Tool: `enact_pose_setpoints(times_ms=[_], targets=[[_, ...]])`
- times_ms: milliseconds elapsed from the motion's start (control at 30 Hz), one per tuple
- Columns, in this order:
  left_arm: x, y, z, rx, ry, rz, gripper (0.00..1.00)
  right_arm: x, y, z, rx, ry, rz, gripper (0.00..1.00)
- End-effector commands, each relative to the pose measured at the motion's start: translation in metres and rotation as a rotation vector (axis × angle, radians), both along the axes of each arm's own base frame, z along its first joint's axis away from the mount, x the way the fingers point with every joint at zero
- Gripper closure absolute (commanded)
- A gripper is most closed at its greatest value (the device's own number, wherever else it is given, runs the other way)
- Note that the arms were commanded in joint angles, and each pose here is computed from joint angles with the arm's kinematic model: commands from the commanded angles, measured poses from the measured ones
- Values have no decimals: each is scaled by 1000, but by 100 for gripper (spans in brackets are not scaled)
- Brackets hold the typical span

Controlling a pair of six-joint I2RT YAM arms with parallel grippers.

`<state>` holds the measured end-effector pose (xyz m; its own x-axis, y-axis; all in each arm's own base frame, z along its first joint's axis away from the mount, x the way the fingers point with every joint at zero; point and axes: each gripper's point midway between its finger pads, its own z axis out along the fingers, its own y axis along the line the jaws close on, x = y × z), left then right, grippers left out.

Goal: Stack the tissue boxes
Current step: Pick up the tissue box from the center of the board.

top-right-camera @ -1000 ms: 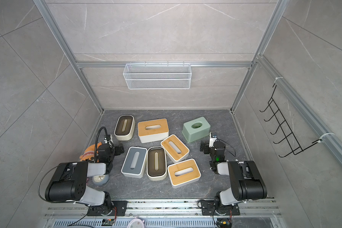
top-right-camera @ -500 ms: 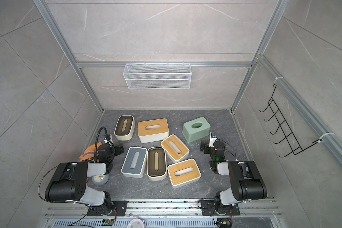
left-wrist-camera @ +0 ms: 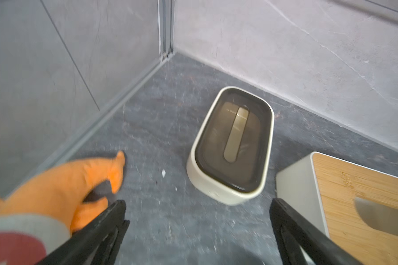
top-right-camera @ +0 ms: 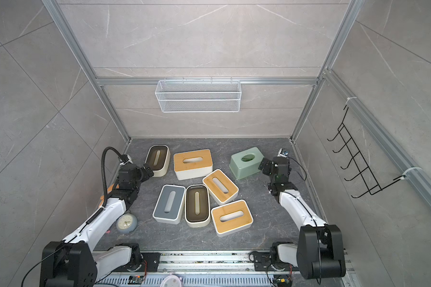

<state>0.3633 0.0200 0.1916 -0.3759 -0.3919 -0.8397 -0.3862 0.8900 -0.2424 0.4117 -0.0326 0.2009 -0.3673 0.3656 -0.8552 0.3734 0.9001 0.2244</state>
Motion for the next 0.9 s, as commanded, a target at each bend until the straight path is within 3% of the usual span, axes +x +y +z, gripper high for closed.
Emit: enact_pose_setpoints(times_ms=[0, 67, 133, 267, 367, 500, 700, 867], targets=[[-28, -10, 12, -203, 64, 44, 0, -32, -26, -33, 90, 270, -262, 0], [-40, -12, 23, -260, 48, 57, 0, -25, -17, -27, 133, 250, -201, 0], [-49, -22, 36, -288, 17, -6, 0, -24, -3, -15, 194, 134, -121, 0], [-66, -34, 55, -343, -61, -88, 0, -29, 5, 7, 269, 34, -100, 0], [-77, -48, 66, -348, -58, -183, 1, -23, 12, 9, 278, 119, -72, 0], [-89, -71, 72, -363, -7, -333, 1, -25, 27, 13, 322, 92, 9, 0], [-107, -101, 65, -391, 63, -526, 1, -21, 79, 8, 482, 178, 266, 0], [-108, -106, 53, -407, 87, -554, 1, -11, 82, -11, 525, 277, 222, 0]])
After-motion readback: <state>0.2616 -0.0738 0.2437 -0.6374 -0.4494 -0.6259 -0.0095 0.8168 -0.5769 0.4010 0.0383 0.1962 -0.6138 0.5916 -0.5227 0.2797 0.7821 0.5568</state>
